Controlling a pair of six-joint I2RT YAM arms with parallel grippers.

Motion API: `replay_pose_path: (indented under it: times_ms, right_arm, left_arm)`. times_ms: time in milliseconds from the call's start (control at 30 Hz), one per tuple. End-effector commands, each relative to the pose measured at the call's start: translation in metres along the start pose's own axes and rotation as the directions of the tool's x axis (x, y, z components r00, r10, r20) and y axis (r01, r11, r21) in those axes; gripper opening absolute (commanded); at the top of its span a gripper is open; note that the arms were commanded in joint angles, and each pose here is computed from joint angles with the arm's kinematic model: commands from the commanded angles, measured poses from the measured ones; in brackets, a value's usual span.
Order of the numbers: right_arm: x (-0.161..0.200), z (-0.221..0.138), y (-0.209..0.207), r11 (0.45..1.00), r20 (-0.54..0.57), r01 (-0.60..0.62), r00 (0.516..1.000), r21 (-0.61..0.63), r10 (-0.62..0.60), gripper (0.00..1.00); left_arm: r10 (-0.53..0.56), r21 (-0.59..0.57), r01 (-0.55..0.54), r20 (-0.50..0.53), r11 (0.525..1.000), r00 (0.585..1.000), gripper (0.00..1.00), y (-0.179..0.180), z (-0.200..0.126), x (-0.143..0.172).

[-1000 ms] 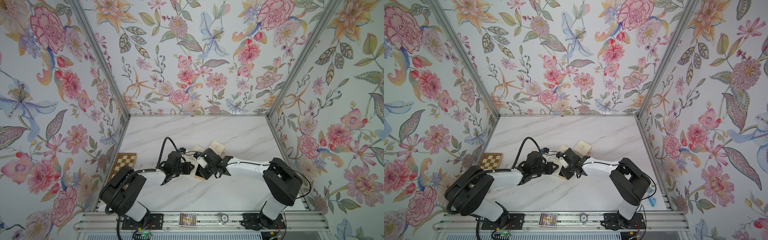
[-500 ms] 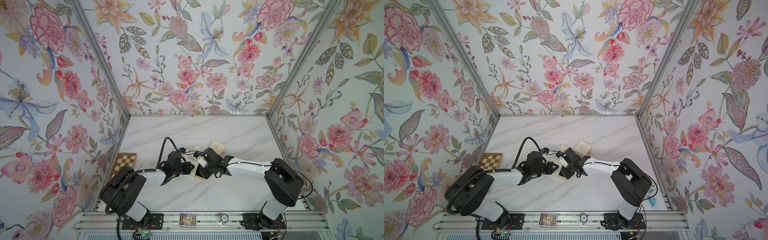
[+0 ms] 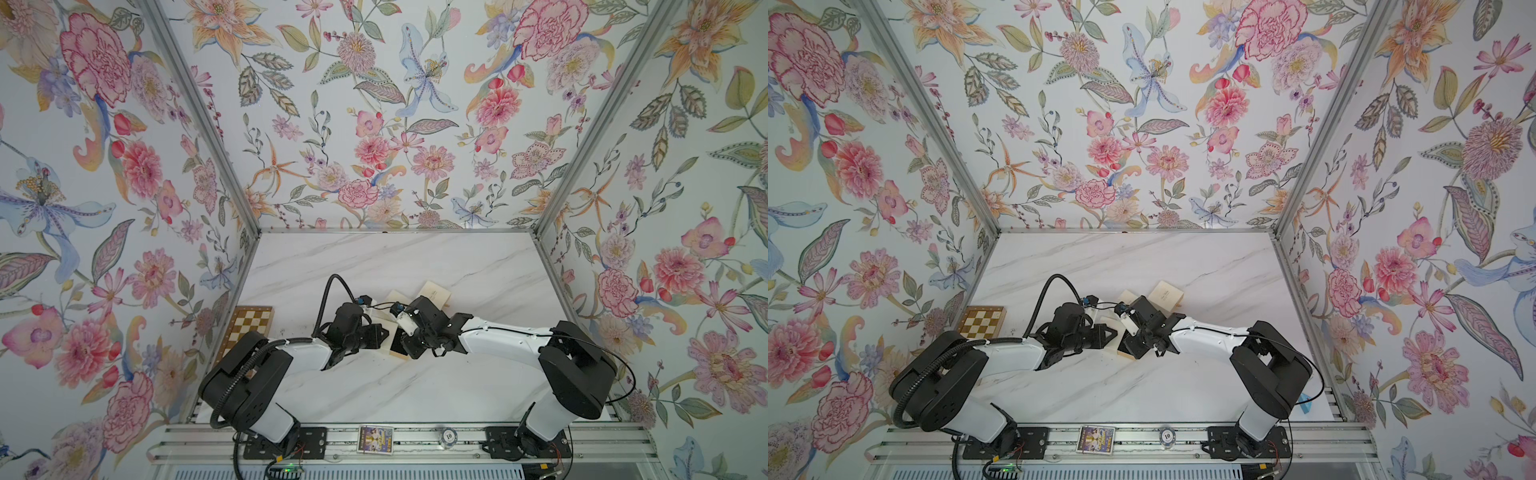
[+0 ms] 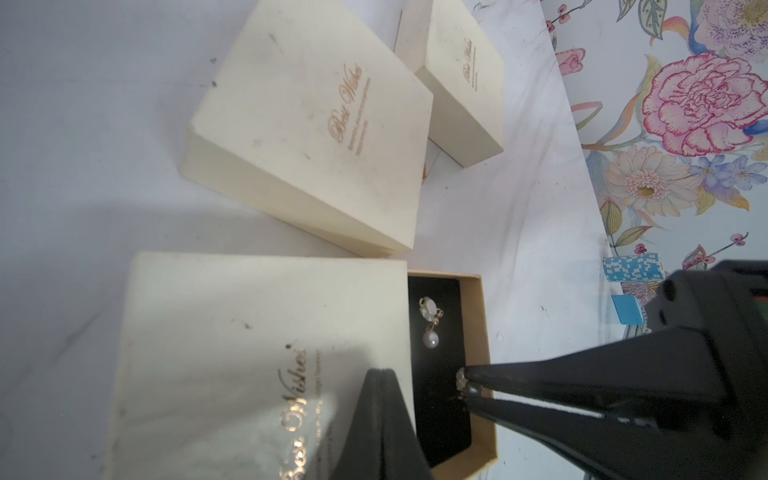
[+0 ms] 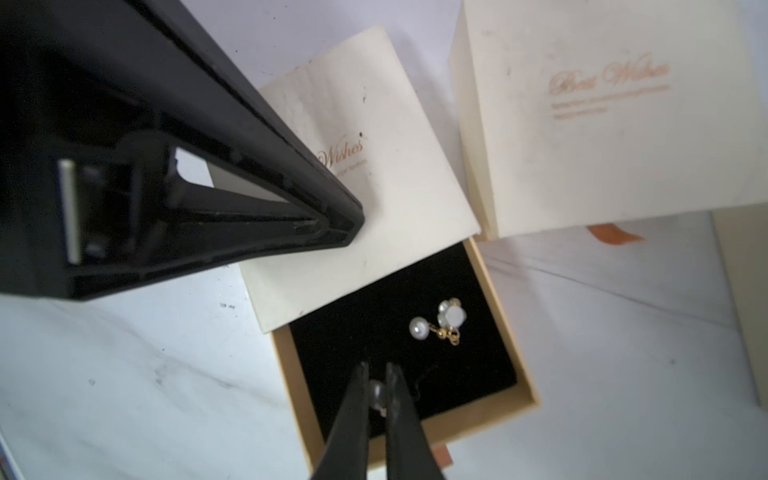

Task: Take out the earrings from the drawer-style jewelry box
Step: Pick up the earring from the drawer, then place the earring at the center of the board.

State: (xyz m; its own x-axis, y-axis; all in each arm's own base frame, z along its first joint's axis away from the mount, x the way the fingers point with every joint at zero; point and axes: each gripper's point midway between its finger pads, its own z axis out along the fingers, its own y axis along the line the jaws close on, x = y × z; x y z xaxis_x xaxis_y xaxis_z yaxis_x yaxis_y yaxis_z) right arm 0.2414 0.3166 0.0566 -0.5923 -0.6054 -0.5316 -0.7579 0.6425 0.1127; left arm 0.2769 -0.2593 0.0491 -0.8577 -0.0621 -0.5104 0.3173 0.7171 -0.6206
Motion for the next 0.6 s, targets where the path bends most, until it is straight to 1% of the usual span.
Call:
replay_pose_path:
  times_ms: [0,133,267,367,433,500,567]
  right_arm:
    - [-0.002,-0.01,-0.004,1.0,0.031,-0.023,0.999,0.021,0.022,0.09]
    - [-0.009,-0.023,-0.01,0.998,0.101,-0.056,0.994,0.034,0.052,0.08]
    - [-0.022,-0.045,-0.019,0.992,0.221,-0.129,0.968,0.015,0.122,0.07]
    - [-0.028,-0.066,-0.031,0.981,0.311,-0.195,0.932,-0.01,0.188,0.07]
    - [-0.025,-0.078,-0.043,0.965,0.345,-0.259,0.903,-0.035,0.255,0.07]
    - [-0.018,-0.088,-0.059,0.94,0.363,-0.336,0.87,-0.059,0.334,0.07]
    - [-0.005,-0.096,-0.077,0.903,0.368,-0.418,0.828,-0.096,0.422,0.07]
  left_arm:
    - [-0.123,-0.205,0.086,-0.175,0.975,0.977,0.0,0.056,-0.002,0.063]
    - [-0.126,-0.204,0.089,-0.177,0.975,0.976,0.0,0.057,0.0,0.064]
    - [-0.126,-0.198,0.09,-0.179,0.976,0.976,0.0,0.056,0.001,0.063]
    - [-0.126,-0.199,0.09,-0.18,0.976,0.976,0.0,0.056,0.001,0.064]
    - [-0.127,-0.199,0.09,-0.177,0.976,0.976,0.0,0.056,0.001,0.064]
    - [-0.127,-0.2,0.09,-0.176,0.976,0.976,0.0,0.057,0.0,0.064]
    - [-0.126,-0.199,0.09,-0.174,0.976,0.977,0.0,0.056,0.0,0.064]
